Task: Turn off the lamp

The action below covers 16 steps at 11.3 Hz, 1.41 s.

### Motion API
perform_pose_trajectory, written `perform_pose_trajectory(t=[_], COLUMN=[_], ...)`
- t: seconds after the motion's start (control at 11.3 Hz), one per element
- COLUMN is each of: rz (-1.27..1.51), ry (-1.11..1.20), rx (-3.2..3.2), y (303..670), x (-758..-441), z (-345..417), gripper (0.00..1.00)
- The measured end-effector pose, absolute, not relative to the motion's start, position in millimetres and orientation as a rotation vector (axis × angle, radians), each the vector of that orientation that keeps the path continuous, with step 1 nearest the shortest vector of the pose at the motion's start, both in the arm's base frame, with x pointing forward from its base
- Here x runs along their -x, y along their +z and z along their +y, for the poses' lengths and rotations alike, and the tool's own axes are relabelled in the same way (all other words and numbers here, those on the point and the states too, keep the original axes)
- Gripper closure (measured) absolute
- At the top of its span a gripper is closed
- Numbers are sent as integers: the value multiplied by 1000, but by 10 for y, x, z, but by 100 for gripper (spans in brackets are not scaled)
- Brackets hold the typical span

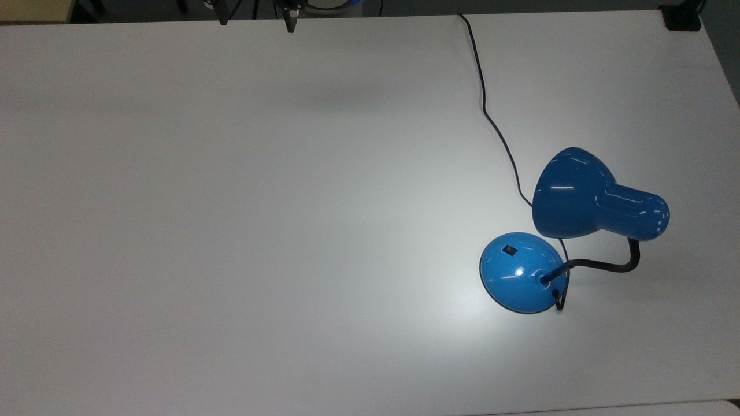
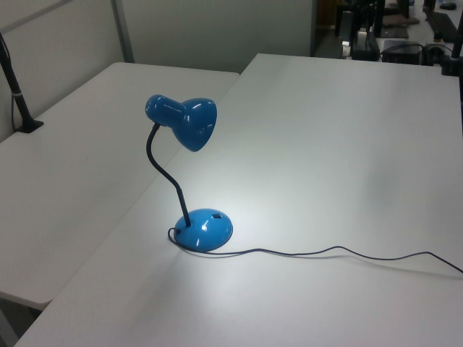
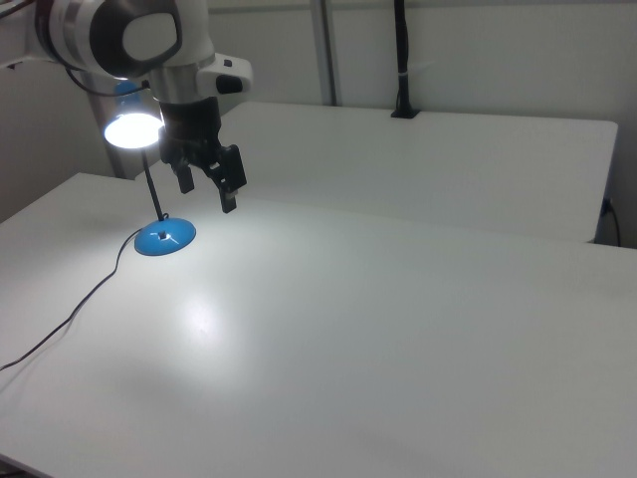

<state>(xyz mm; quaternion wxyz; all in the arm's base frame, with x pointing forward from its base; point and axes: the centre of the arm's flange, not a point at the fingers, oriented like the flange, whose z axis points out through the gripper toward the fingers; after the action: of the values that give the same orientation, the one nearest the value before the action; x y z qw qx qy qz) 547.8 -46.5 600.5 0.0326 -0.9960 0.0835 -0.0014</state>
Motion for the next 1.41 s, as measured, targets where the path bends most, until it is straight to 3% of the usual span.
perform_pose_trajectory(t=[0.79,1.15,1.24,1.32,1.41], rz=[258,120,100,89,84], ry=[38,56,55,56,60], rx=[3064,3070,3071,3071,3071], y=[6044,6032,6032,6029,6017], x=[-5432,-5417,-5417,-5418,-5422], z=[-518,-516,-516,-516,-513], gripper=[0,4,7,18,36])
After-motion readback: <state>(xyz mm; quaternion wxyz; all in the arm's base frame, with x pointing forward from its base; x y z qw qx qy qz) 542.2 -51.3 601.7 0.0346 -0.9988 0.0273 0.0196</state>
